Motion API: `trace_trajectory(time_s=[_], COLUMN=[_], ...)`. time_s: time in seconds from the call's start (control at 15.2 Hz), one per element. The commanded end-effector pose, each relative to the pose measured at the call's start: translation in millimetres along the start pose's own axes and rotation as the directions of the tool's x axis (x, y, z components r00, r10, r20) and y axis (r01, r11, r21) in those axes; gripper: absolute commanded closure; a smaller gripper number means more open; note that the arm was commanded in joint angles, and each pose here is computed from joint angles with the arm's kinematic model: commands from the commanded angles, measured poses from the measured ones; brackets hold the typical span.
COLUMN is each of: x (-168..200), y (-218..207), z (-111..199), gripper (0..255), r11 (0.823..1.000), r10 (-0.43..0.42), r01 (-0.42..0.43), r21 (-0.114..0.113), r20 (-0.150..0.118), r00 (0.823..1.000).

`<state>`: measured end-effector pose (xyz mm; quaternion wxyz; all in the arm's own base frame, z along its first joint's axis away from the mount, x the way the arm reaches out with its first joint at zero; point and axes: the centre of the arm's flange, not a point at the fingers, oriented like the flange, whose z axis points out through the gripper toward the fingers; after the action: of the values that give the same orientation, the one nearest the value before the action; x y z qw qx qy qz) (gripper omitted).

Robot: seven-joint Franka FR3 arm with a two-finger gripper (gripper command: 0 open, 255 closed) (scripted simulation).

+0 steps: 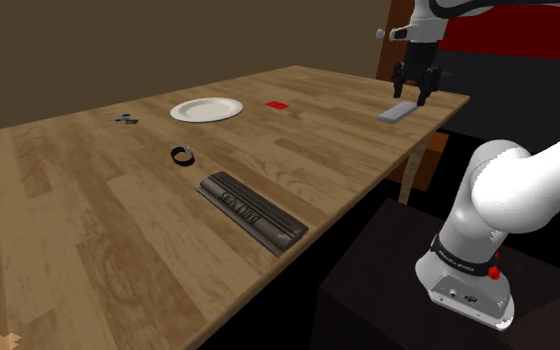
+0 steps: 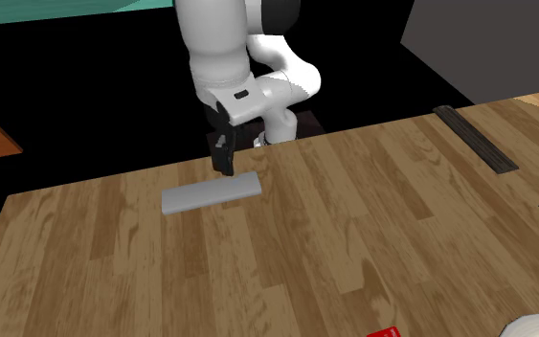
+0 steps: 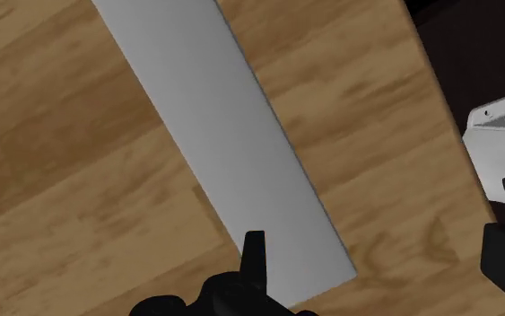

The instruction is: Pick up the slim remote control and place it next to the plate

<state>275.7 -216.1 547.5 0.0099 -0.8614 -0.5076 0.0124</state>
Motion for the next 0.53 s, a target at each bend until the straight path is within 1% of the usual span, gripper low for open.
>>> trace_trajectory(time_s=[0.0,0.07,0.2,0.26,0.46], x=[-14.4,-21.3,-33.6,-35.2,-35.2], y=[19.4,30.0,52.2,55.6,55.7], z=[6.7,10.0,16.5,17.4,33.3], gripper=[0,0,0,0,0], r11=[0.995,0.989,0.971,0.967,0.967], r10=[-0.102,-0.148,-0.240,-0.253,-0.253], r01=[0.102,0.148,0.239,0.253,0.253], r21=[-0.005,-0.007,-0.011,-0.012,-0.012], r20=[0.000,-0.001,-0.002,-0.002,-0.002], r00=[0.995,0.989,0.971,0.967,0.967])
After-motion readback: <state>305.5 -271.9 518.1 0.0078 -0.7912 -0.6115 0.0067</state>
